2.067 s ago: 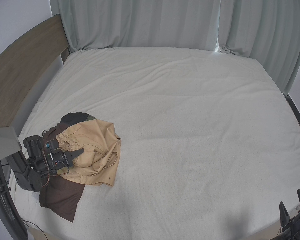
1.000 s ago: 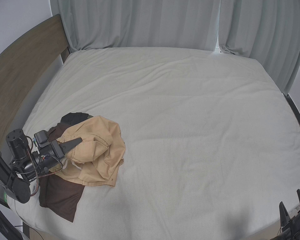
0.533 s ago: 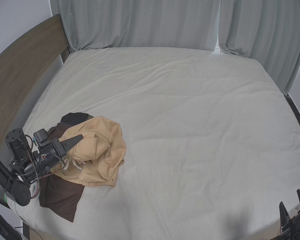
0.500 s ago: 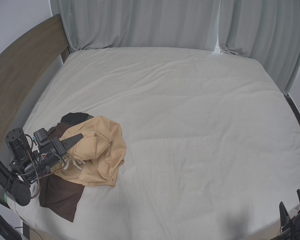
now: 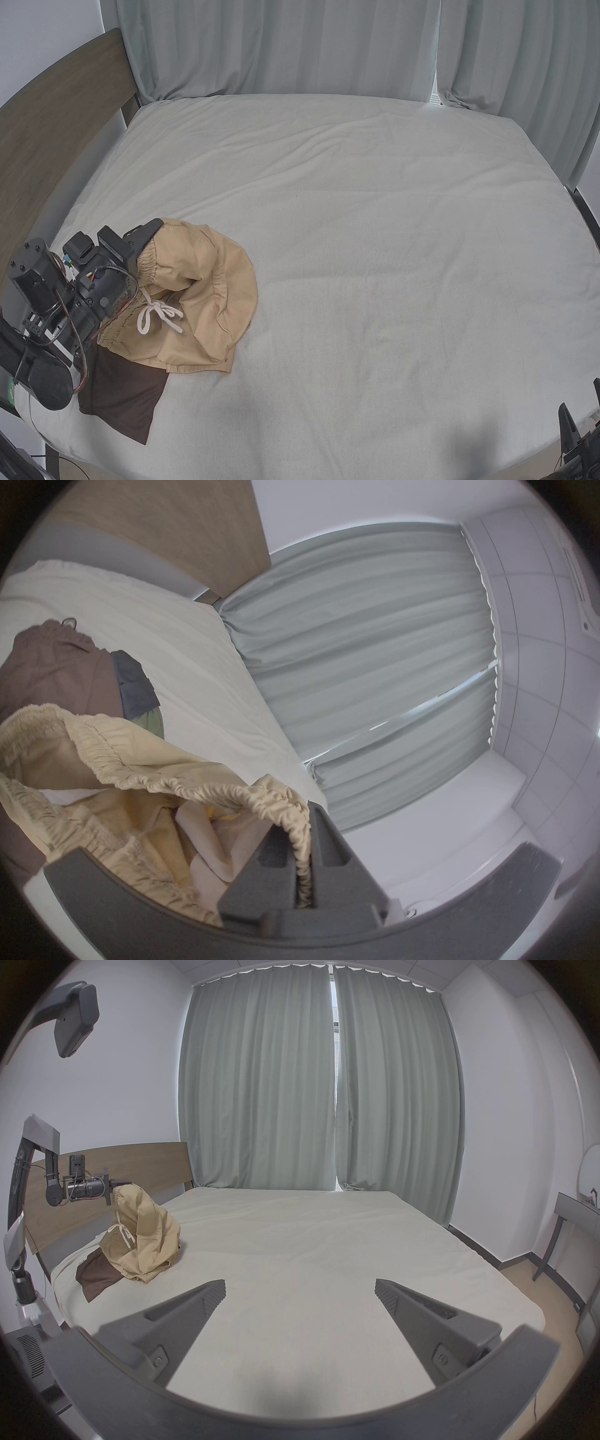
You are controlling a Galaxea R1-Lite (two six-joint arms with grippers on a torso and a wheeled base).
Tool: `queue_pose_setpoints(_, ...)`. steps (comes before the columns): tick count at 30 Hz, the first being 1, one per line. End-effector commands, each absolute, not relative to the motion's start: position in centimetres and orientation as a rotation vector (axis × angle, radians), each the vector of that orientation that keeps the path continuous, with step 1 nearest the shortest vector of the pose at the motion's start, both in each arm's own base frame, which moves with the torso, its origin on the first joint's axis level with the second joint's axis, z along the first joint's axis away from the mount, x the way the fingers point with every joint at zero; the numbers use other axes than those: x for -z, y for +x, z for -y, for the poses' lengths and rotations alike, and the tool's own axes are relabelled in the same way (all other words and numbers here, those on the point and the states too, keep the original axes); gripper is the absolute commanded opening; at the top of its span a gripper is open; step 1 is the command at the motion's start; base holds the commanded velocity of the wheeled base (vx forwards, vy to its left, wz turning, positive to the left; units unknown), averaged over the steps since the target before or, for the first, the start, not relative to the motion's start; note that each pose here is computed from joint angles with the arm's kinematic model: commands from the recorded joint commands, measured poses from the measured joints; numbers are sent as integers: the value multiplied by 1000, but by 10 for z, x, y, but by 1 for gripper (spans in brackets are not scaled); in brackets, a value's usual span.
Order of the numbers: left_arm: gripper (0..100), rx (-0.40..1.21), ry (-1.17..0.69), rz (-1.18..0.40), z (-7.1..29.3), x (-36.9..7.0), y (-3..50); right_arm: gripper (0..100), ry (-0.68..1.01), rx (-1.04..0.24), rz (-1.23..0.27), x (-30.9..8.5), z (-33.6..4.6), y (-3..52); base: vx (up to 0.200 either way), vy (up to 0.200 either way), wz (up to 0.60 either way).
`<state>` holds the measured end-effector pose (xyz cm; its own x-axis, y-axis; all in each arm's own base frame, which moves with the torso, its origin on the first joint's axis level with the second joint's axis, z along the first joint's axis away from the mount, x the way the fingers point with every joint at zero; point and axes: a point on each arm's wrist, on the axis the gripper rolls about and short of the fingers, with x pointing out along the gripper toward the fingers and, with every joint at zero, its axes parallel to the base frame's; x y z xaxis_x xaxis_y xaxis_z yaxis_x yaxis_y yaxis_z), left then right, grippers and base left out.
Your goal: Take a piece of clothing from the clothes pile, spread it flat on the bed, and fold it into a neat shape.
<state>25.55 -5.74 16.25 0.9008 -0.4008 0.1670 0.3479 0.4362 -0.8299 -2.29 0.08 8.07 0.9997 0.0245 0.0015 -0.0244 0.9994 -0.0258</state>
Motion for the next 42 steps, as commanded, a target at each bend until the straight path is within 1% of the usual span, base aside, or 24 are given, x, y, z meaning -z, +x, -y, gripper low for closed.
queue_pose_setpoints(1,0,496,-1057,-30,70,-171,256,100,-26,-26,0,-75,-1,-23,0,0,0)
queue_pose_setpoints(4,0,483,-1073,-4,75,-174,256,100,-26,-26,0,-75,-1,-23,0,0,0)
queue_pose_setpoints(8,0,409,-1120,81,94,-183,259,100,-26,-26,0,-75,-1,-23,0,0,0)
queue_pose_setpoints(9,0,409,-1120,81,94,-183,259,100,-26,-26,0,-75,-1,-23,0,0,0)
queue_pose_setpoints(11,0,403,-1140,105,106,-187,257,100,-26,-26,0,-75,-1,-23,0,0,0)
queue_pose_setpoints(22,0,491,-1173,91,136,-197,244,100,-26,-25,0,-75,-1,-23,0,0,0)
queue_pose_setpoints(25,0,497,-1195,100,139,-201,246,100,-26,-26,0,-75,-1,-23,0,0,0)
queue_pose_setpoints(30,0,507,-1235,104,153,-206,239,100,-26,-26,0,-75,-1,-23,0,0,0)
queue_pose_setpoints(37,0,550,-1244,66,167,-205,229,100,-26,-25,0,-75,-1,-23,0,0,0)
queue_pose_setpoints(42,0,624,-1267,5,188,-203,218,100,-26,-26,0,-75,-1,-23,0,0,0)
